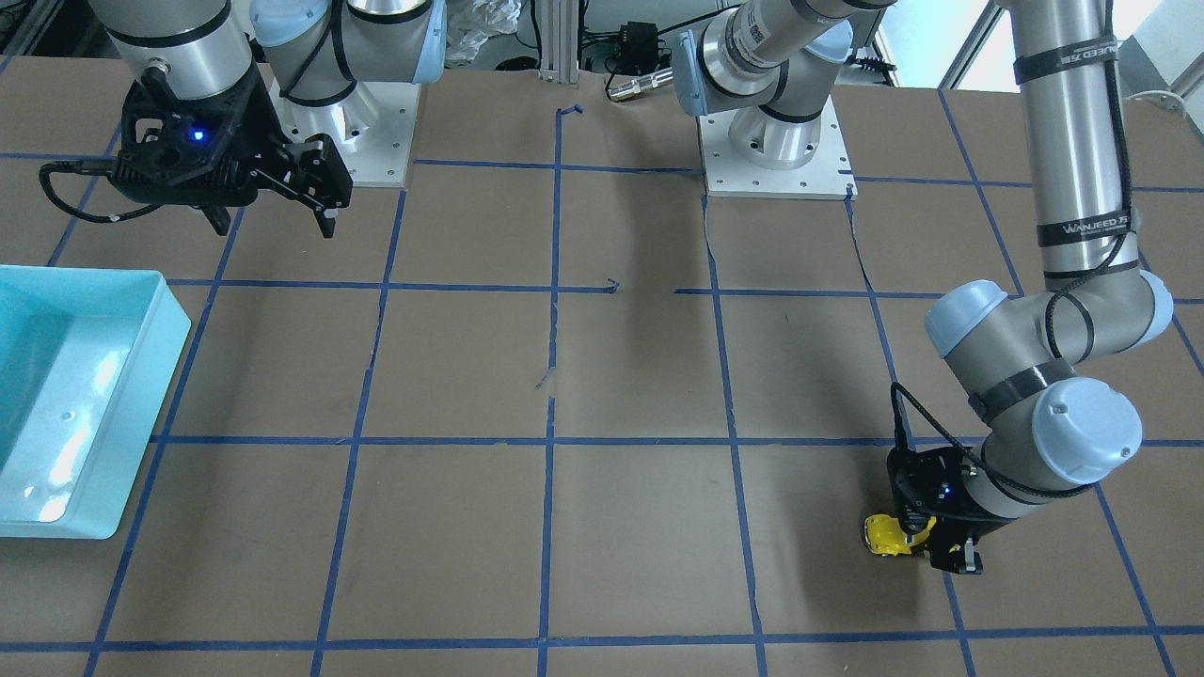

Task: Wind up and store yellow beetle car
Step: 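Press the car down and drag it back toward the robot with the left gripper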

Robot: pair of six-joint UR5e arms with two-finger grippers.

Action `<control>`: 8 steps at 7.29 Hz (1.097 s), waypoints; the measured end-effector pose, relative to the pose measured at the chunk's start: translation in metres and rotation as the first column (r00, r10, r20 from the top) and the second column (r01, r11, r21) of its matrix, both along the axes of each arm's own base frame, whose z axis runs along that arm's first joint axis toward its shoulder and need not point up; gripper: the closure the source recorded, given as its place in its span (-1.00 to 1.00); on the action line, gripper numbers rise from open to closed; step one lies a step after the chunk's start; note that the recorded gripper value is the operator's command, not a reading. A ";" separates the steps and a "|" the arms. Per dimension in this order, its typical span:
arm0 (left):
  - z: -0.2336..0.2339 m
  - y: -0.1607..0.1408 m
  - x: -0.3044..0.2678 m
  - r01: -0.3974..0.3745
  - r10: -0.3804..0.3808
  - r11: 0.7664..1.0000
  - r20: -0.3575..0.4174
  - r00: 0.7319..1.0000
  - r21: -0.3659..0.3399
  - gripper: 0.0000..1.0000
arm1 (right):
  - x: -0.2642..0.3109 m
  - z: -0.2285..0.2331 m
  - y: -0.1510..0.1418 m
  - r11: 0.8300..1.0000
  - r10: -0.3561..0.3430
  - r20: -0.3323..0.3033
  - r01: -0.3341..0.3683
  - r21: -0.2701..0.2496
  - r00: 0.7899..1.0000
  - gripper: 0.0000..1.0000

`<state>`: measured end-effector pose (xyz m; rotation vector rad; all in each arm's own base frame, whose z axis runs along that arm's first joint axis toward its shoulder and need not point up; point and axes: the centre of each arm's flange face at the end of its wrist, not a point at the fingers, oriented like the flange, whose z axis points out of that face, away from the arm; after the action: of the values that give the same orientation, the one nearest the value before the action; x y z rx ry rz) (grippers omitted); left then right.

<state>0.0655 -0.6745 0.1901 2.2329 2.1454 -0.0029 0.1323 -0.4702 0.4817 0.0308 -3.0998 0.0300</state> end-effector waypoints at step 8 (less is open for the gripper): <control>0.000 0.005 0.037 0.020 -0.020 1.000 0.002 1.000 0.003 0.98 | 0.000 -0.001 -0.002 1.000 -0.001 -0.001 0.001 -0.010 1.000 -1.00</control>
<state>0.1025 -0.6699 0.1899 2.2545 2.1235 0.0013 0.1321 -0.4724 0.4806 0.0284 -3.0981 0.0448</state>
